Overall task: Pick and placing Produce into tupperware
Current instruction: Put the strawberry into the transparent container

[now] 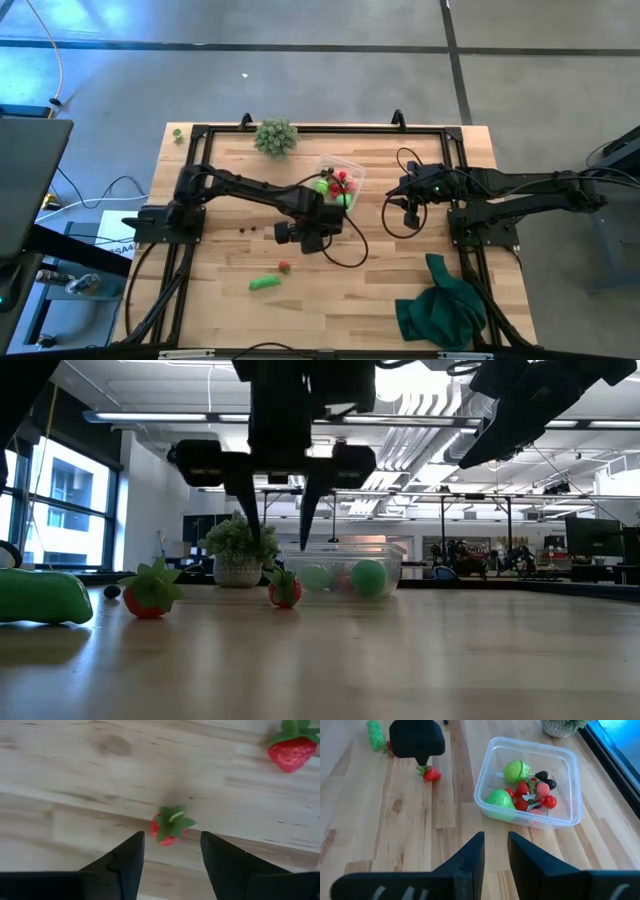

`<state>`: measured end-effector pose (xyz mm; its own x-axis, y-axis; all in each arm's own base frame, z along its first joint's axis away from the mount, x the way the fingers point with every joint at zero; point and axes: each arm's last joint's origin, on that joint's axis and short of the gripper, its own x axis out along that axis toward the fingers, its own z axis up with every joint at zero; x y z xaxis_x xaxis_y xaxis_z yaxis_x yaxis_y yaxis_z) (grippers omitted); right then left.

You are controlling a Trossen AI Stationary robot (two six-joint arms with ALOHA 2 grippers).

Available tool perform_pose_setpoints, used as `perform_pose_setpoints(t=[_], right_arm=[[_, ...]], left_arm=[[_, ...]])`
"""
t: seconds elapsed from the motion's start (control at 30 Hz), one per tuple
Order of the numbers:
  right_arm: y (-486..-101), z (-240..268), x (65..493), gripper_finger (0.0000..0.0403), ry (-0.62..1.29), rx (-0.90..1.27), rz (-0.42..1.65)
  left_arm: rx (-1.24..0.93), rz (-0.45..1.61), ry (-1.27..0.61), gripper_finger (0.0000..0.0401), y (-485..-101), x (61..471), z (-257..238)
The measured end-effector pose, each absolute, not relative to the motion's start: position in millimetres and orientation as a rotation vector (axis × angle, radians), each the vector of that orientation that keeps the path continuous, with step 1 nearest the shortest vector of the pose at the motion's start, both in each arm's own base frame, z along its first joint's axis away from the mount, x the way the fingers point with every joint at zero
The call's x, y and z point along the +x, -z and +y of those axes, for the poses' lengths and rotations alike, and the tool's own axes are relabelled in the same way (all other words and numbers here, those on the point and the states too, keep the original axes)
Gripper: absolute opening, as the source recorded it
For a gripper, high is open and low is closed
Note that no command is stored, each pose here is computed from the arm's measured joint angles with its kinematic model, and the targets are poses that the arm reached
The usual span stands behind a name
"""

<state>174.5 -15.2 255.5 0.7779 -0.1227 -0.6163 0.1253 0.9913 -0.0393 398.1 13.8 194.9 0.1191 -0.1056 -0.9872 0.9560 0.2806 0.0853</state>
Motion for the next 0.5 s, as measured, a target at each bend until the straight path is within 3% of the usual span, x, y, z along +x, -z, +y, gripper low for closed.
perform_pose_setpoints(t=[0.5], right_arm=[[-255, -15, 174, 0.0075, 0.135, 0.004, 0.667]], left_arm=[[1.034, 1.187, 1.019, 0.0184, -175, 405, 14]])
